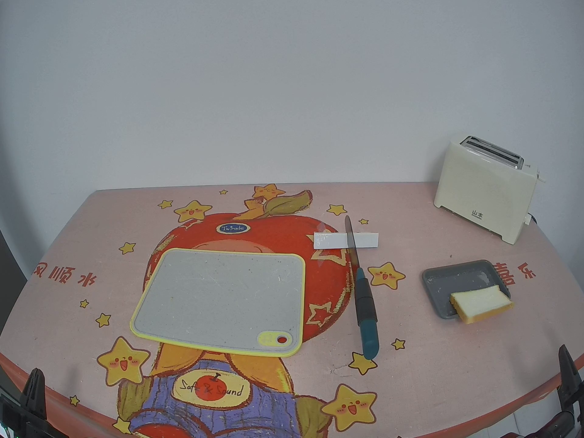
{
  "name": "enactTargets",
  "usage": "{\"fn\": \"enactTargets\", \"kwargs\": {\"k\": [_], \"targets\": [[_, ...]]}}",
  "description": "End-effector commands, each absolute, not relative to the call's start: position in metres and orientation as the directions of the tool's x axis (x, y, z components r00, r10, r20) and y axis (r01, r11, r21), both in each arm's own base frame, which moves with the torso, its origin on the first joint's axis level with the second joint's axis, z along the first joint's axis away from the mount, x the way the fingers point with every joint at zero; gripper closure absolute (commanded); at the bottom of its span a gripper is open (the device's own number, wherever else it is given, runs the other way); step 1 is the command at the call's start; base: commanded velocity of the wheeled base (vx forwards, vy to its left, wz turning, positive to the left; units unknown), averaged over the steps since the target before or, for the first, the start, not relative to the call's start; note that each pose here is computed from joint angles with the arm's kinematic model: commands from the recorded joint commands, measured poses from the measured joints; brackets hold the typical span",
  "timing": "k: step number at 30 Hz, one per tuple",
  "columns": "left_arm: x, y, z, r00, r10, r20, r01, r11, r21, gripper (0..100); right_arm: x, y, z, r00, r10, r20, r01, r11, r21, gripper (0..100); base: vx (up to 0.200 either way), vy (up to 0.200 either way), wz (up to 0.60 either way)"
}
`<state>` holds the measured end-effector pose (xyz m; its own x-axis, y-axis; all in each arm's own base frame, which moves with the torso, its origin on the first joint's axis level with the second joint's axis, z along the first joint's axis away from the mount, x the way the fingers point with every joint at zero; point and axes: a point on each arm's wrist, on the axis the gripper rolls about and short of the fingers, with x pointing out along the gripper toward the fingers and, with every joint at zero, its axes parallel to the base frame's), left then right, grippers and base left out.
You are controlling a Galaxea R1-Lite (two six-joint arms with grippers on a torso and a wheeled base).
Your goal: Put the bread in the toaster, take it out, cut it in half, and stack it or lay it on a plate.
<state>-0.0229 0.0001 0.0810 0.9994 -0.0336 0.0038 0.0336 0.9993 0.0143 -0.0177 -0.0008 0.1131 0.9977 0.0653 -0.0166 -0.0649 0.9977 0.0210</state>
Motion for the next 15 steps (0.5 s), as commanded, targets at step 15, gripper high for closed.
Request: {"fn": "enactTargets", "kwargs": {"k": [15], "targets": [[-0.022,0.000,0.076,0.999,-0.034,-0.011,0.034,0.999,0.014,100,0.007,0.002,0.133,0.976,0.129,-0.175,-0.059,0.933,0.355,0,0.000,0.000,0.00]]}}
